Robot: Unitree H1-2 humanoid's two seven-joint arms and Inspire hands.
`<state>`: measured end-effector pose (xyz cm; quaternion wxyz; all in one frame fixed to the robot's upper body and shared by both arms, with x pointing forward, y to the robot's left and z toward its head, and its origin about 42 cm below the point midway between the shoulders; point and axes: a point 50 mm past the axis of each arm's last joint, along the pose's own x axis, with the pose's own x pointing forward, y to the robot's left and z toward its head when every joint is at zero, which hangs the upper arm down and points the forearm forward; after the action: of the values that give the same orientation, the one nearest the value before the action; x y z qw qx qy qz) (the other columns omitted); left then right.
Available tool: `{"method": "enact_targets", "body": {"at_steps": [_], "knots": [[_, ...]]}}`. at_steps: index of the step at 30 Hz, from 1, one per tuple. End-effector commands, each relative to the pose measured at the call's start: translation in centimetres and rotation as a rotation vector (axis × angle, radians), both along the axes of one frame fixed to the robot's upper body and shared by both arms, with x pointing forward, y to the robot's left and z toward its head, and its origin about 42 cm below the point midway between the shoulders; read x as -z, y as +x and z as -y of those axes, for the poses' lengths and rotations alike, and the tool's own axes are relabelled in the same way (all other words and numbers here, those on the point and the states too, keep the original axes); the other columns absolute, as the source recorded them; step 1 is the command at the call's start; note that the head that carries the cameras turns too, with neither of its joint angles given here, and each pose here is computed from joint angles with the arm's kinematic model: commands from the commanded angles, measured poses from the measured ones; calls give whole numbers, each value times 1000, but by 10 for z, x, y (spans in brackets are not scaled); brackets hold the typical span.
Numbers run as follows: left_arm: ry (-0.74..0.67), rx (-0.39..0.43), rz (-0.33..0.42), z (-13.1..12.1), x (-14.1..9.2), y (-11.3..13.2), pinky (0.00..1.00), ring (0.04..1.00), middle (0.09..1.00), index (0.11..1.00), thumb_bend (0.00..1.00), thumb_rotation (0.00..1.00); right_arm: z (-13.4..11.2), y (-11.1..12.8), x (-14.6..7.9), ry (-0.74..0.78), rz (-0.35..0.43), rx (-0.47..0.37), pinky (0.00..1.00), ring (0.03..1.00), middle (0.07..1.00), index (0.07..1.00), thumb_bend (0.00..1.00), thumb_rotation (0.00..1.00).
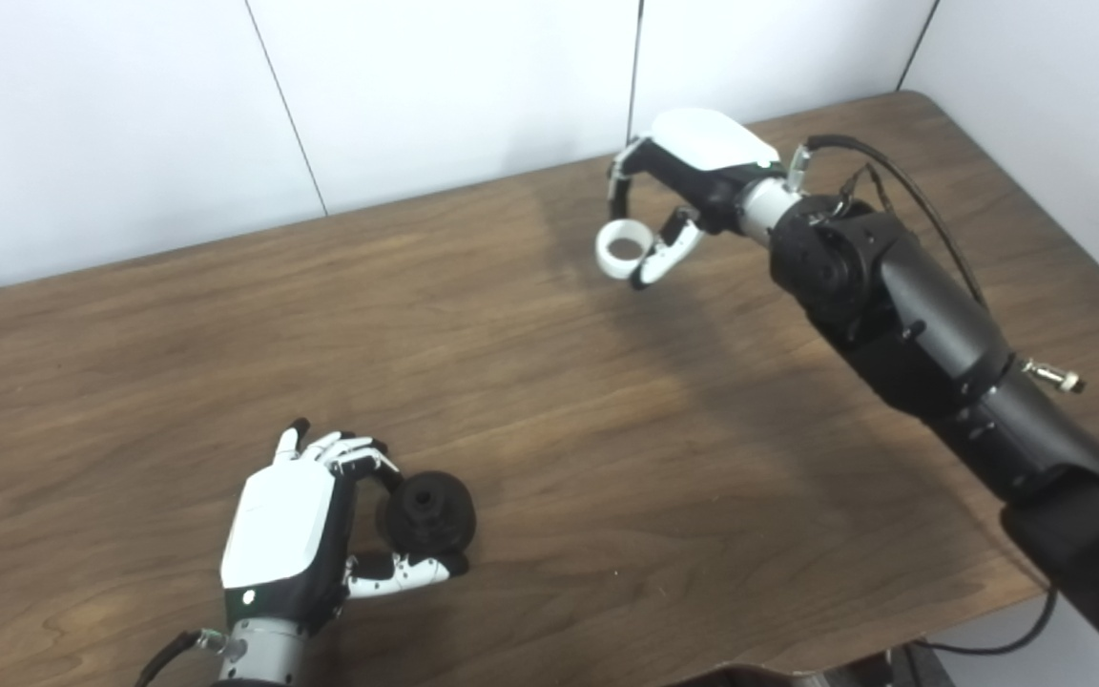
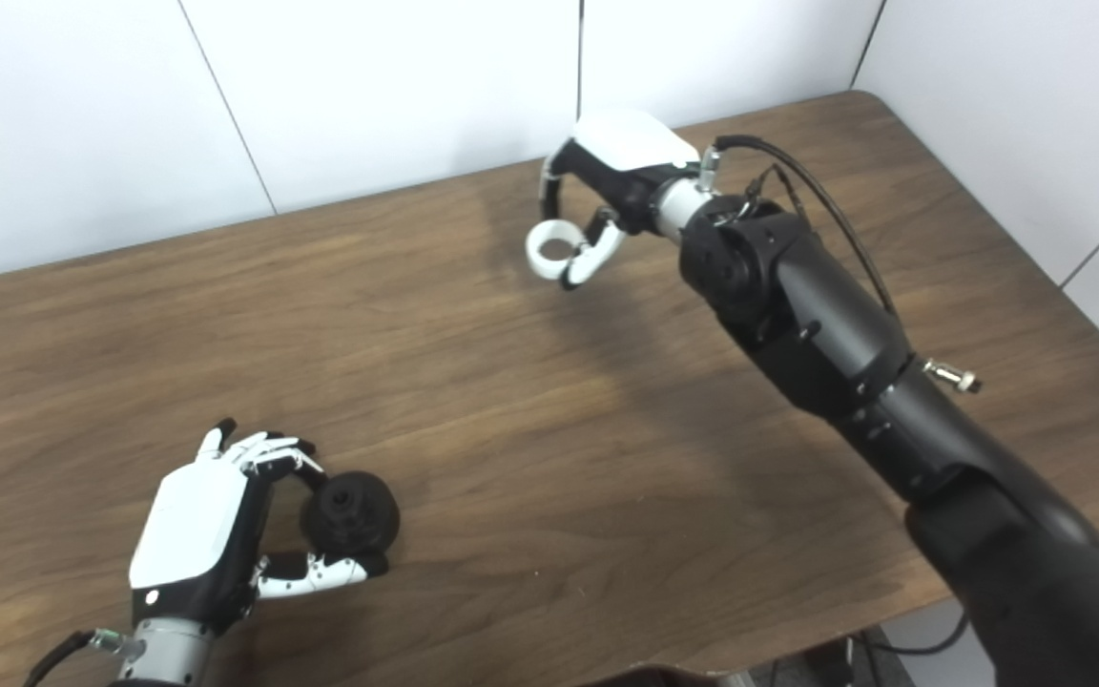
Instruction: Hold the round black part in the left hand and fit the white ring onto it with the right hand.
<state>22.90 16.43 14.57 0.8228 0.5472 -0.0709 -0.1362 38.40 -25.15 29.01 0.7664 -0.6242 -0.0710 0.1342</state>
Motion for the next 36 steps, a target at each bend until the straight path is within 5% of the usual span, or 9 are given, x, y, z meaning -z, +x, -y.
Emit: {"method": "enact_targets", "body": {"at_steps": [1,22,36], "knots": [[24,27,-46,6,4,-5,1000,854,755,482,524,52,-10,-6,-24,-5,69,-53,1000,911,786,485,522,137],[33,31,-51,32,2,-3,1000,869,758,484,523,54,-57,-72,-16,37,12,-324,1000,918,803,484,524,138],[33,32,-59,45,0,-1,1000,858,764,485,524,58,-77,-86,-3,57,-15,-423,1000,926,810,483,522,139]]}}
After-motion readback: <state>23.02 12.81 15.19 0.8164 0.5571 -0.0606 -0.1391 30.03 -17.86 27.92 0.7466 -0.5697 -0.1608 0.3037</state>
